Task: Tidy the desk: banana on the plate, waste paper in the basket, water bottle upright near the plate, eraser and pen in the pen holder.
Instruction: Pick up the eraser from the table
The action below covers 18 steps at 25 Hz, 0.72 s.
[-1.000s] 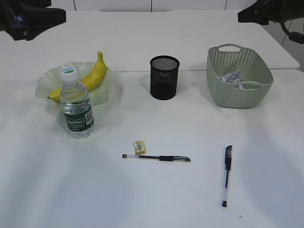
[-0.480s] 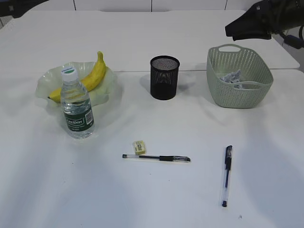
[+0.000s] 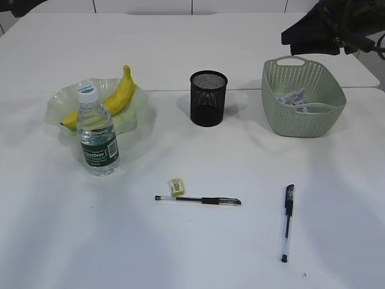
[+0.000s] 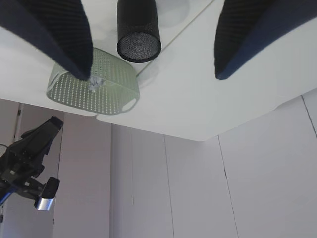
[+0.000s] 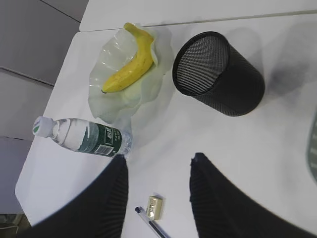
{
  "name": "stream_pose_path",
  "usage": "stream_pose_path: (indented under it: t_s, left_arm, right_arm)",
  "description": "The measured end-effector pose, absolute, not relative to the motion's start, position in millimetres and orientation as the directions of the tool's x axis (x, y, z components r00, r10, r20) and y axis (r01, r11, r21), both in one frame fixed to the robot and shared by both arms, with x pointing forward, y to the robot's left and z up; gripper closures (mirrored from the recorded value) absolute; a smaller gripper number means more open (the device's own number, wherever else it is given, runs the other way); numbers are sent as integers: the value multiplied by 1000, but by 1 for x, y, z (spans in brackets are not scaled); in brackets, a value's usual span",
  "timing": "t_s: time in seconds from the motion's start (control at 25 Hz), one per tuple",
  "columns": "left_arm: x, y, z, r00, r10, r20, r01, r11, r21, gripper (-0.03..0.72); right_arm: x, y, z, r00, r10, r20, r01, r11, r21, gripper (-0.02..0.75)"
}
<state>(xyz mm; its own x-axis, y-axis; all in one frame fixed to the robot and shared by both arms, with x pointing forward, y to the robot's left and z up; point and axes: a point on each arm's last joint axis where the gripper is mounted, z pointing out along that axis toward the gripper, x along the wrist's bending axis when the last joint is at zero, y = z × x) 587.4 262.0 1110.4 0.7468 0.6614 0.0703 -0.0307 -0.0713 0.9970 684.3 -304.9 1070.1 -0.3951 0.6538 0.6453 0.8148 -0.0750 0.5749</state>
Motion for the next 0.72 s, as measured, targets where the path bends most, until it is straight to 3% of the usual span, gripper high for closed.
stream_pose_path:
  t_s: [0.36, 0.72]
  left_arm:
    - [579, 261, 1124, 745, 661, 91, -62, -68, 996, 169]
    - [572, 260, 1132, 745, 659, 105, -83, -66, 994, 182]
  right_arm:
    - [684, -295, 1070, -394, 640, 659, 825, -69, 560, 423]
    - [672, -240, 1047, -346, 785, 515, 911, 149, 385, 423]
